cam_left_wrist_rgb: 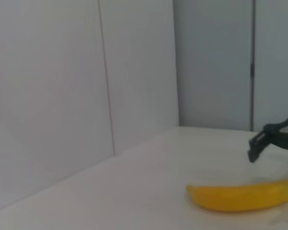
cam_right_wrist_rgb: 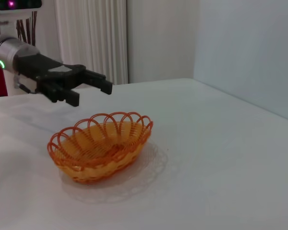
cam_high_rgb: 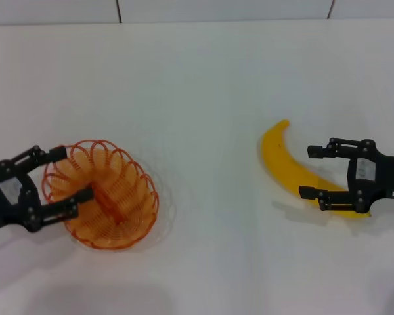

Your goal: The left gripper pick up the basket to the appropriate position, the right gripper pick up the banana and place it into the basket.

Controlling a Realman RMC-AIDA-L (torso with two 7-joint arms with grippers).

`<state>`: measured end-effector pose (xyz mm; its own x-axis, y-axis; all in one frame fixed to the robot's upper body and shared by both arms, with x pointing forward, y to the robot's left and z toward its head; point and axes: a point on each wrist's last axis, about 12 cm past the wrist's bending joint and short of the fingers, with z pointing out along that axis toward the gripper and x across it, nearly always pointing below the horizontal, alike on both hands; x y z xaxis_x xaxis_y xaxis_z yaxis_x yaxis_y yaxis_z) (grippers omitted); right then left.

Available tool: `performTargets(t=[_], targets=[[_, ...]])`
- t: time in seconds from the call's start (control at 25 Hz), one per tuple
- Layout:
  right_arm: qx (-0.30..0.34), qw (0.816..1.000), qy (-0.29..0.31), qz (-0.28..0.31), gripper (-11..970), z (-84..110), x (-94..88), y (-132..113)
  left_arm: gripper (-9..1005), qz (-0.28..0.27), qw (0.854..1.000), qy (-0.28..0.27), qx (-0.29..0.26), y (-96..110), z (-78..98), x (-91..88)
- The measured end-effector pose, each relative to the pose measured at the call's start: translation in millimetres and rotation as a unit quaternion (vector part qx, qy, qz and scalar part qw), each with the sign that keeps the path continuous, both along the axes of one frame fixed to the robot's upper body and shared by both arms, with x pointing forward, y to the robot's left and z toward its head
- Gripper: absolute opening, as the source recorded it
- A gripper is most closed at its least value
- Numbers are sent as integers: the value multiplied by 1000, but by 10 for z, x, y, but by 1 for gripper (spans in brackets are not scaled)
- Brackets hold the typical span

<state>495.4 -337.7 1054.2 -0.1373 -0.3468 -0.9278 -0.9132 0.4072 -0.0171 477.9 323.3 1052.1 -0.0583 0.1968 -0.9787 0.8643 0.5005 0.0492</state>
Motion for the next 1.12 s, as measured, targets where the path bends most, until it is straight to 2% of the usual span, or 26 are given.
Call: performTargets(t=[0.16,0.28,0.32,0.36,0.4,0.44,0.48,0.64,0.72,0.92,1.12], targets=[[1,1000,-2,1,786,6,12,11,862,11,999,37,-4,76,210,200],[2,1000,-5,4,786,25,46,33,859,23,995,100,19,126,510,489],[2,1000,-6,5,786,28,53,41,858,26,991,121,42,116,637,616],[3,1000,-6,5,786,29,57,46,857,28,989,132,53,109,676,661],[3,1000,-7,7,786,32,64,55,857,25,983,154,100,52,807,823],[3,1000,-7,8,786,34,71,66,856,25,983,154,100,52,807,823],[3,1000,-8,10,786,37,80,76,855,13,971,163,176,-55,942,1007],[5,1000,-13,20,786,67,143,146,851,-29,947,146,285,-231,1008,1142],[6,1000,-14,23,786,73,158,169,849,-47,939,135,313,-315,1013,1179],[7,1000,-13,23,786,75,163,175,845,-64,926,124,352,-461,1048,1274],[8,1000,-13,23,787,79,166,175,840,-70,913,123,382,-652,995,1363]])
